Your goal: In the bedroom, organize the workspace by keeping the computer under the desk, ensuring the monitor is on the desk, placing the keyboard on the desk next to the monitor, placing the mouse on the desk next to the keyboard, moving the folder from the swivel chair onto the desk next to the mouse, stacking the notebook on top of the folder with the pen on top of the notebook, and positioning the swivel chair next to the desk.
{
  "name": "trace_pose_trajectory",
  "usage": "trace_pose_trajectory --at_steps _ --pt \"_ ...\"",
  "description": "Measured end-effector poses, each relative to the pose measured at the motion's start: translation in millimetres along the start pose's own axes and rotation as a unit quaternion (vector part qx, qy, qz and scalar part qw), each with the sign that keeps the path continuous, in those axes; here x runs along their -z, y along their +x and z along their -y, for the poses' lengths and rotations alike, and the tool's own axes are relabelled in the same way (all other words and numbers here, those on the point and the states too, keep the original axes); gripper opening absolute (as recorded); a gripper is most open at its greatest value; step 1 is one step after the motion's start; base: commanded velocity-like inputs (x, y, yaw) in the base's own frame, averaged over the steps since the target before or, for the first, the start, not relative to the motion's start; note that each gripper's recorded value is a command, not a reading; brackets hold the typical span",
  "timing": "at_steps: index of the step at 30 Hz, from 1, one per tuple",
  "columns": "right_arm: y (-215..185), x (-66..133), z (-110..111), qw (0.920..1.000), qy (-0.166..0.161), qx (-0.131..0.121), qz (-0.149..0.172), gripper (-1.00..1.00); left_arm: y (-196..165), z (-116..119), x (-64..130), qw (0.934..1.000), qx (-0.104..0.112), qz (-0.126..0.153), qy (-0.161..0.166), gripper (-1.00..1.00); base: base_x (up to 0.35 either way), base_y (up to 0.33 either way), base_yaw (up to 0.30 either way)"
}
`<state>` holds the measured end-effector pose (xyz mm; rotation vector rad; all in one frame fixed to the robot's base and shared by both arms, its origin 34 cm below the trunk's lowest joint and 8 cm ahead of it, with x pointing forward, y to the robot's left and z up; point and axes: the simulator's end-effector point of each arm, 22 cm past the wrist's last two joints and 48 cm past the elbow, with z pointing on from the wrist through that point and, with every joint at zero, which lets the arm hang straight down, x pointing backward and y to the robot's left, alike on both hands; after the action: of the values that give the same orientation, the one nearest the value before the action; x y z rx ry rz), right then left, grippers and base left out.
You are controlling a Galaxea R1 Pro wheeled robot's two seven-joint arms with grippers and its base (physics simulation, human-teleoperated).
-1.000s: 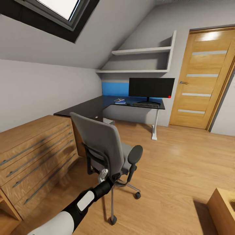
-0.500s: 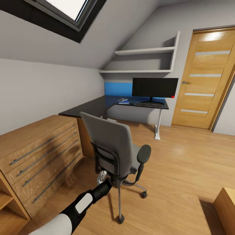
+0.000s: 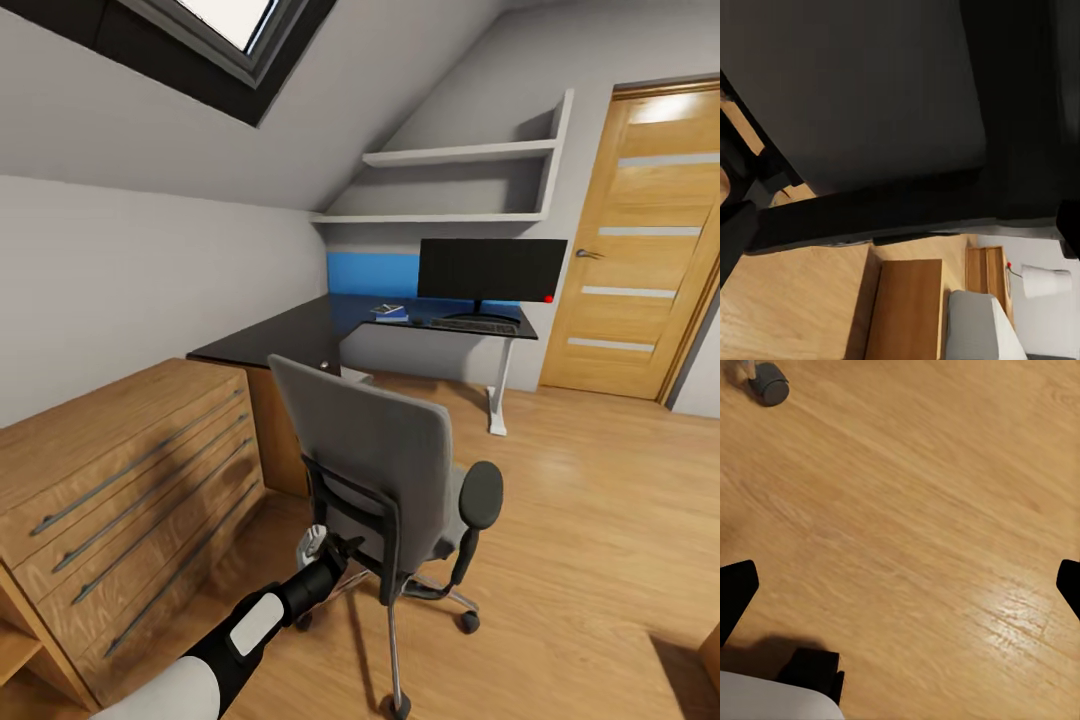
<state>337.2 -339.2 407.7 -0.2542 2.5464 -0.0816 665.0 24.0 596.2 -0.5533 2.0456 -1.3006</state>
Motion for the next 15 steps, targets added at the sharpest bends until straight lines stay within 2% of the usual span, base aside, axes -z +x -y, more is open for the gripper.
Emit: trace_pose_trajectory --at_steps 6,15 --pt "0.0 0.0 0.0 1.0 0.0 0.0 0.0 1.0 0.7 -0.1 -0.6 1.0 0.0 0.0 -0.002 1.0 0.072 -0.011 0.0" --pt "0.2 0.2 0.5 1.0 0.0 0.001 0.0 1.0 -0.8 2.8 -0.4 1.0 0.004 0.005 0.004 1.0 0.255 -0.167 0.0"
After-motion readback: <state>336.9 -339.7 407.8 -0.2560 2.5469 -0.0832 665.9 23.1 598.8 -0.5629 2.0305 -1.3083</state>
